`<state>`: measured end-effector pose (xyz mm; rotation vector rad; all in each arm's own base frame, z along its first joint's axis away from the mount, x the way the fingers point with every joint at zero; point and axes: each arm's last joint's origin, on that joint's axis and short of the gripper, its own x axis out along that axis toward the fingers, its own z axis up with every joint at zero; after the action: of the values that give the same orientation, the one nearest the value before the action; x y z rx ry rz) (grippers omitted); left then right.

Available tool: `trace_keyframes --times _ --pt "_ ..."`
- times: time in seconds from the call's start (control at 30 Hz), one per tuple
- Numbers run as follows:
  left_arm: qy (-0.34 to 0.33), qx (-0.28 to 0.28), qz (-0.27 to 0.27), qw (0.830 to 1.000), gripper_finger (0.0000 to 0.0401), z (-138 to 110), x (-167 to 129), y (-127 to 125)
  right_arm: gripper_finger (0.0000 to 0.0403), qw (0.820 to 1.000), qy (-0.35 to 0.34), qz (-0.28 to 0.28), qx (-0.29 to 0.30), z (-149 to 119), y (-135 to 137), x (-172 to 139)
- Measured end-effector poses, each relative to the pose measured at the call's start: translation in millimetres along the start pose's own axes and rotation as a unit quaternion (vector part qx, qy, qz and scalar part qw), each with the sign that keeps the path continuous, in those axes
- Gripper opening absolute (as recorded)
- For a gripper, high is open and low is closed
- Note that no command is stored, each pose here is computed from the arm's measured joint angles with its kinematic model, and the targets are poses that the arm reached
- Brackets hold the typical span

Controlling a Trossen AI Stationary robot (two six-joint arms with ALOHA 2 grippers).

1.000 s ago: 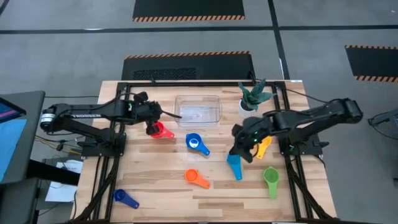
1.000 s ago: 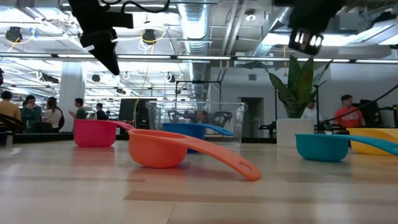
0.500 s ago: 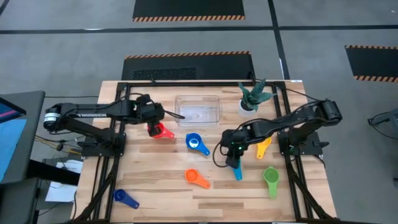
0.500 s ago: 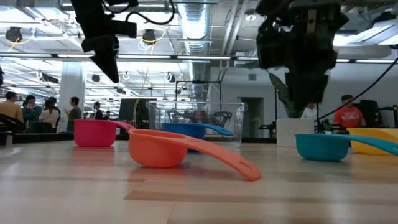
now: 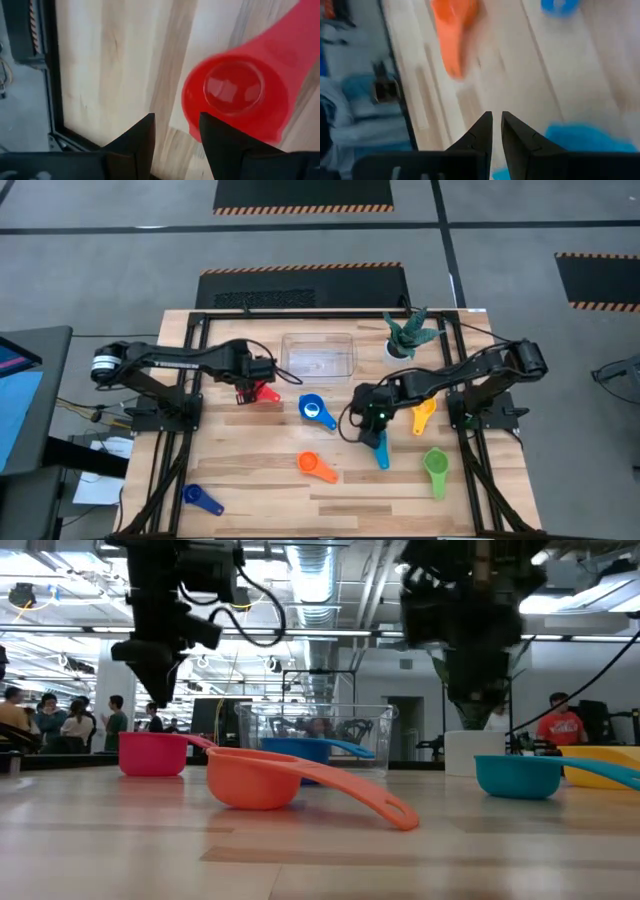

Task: Nest measuring cups in basket
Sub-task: Put the red measuring cup into the transparent bin

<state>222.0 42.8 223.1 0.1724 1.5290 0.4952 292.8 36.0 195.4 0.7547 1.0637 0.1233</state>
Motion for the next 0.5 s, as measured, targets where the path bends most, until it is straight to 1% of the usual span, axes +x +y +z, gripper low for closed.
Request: trace_keyframes --times 0.1,0.23,0.33,0.4,0.5 --pt "0.01 0.006 0.002 1.0 0.0143 1 3 -1 0.0066 0.999 -0.033 0.005 -0.009 7 -1 -10" --pt "0.006 0.015 0.006 1.0 0.0143 1 3 3 0.0066 0.999 -0.05 0.005 -0.002 10 -4 -22" --pt "-0.013 0.042 0.016 0.999 0.0143 2 4 7 0.0066 0.997 -0.071 0.017 -0.007 15 -3 -27" --pt "-0.013 0.071 0.014 0.997 0.0143 0 10 9 0.0066 0.997 -0.077 0.02 -0.009 16 -2 -30" --pt "-0.016 0.102 -0.009 0.995 0.0143 -2 21 11 0.0066 0.995 -0.095 0.033 -0.018 19 0 -30"
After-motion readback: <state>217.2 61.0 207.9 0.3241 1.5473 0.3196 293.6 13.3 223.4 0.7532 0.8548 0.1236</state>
